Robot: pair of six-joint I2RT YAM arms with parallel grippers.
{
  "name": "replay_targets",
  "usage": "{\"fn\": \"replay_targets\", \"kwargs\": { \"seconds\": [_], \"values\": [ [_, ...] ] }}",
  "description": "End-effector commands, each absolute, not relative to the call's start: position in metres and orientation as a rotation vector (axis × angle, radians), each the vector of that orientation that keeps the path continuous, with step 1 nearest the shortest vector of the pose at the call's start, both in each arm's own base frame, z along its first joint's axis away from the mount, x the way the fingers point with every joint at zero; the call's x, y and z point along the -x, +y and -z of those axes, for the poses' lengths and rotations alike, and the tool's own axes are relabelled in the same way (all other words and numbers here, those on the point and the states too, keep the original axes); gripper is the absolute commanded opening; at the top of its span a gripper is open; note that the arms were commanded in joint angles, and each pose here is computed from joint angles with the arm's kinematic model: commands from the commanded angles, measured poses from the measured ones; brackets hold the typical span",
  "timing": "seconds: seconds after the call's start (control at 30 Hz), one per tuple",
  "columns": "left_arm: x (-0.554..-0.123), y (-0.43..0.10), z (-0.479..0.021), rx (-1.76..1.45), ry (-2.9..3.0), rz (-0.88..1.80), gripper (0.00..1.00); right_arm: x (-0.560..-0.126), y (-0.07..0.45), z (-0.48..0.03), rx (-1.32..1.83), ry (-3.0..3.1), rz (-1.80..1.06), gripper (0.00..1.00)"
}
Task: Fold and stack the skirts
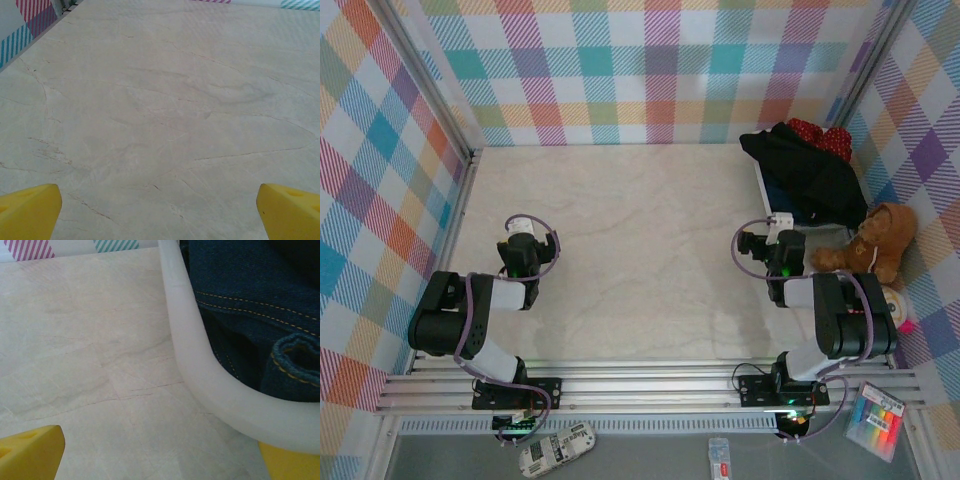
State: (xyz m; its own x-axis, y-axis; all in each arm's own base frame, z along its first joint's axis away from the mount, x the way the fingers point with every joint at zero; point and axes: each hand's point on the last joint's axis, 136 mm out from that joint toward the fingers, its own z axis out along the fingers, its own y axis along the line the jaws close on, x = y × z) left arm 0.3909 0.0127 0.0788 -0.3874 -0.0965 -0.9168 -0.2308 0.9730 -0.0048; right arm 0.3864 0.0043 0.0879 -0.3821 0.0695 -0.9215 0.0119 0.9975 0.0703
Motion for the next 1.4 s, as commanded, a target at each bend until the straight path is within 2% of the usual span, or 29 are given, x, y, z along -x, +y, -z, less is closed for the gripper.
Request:
{"fn": "replay_targets", "kwargs": {
  "seconds": [0.0,0.27,0.5,0.77,0.9,1.07,1.13,1.2,1.27,1.37],
  "values": [
    [-0.388,0.009,-0.093,0.218,1.924,-0.14,1.0,-0.378,0.008,-0.123,-0.047,1.868,-0.078,0.99],
    [-0.361,0.029,-0.162,0.395,1.856,-0.154,1.0,-0.361,0.007,-0.196,-0.073,1.863,-0.092,0.99],
    [-0.325,0.046,-0.221,0.63,1.764,-0.085,1.0,-0.383,-0.062,-0.245,-0.453,1.97,0.145,0.99],
    [-0.295,0.046,-0.242,0.693,1.776,-0.028,1.0,-0.432,-0.116,-0.226,-0.587,2.228,0.156,0.99],
    [-0.286,0.048,-0.238,0.758,1.779,0.004,1.0,-0.458,-0.104,-0.212,-0.432,2.346,0.091,0.99],
    [-0.276,0.047,-0.213,0.896,1.838,0.046,1.0,-0.464,-0.103,-0.183,-0.393,2.448,0.11,0.99],
    [-0.274,0.046,-0.203,0.943,1.866,0.06,1.0,-0.464,-0.107,-0.172,-0.383,2.462,0.156,0.9],
    [-0.277,0.039,-0.196,0.936,1.902,0.09,1.0,-0.461,-0.113,-0.168,-0.396,2.482,0.217,0.69],
    [-0.283,0.031,-0.192,0.919,1.939,0.137,1.0,-0.461,-0.107,-0.175,-0.388,2.486,0.191,0.43],
    [-0.295,0.016,-0.188,0.902,1.976,0.223,1.0,-0.465,-0.074,-0.2,-0.285,2.437,0.115,0.08]
  ]
}}
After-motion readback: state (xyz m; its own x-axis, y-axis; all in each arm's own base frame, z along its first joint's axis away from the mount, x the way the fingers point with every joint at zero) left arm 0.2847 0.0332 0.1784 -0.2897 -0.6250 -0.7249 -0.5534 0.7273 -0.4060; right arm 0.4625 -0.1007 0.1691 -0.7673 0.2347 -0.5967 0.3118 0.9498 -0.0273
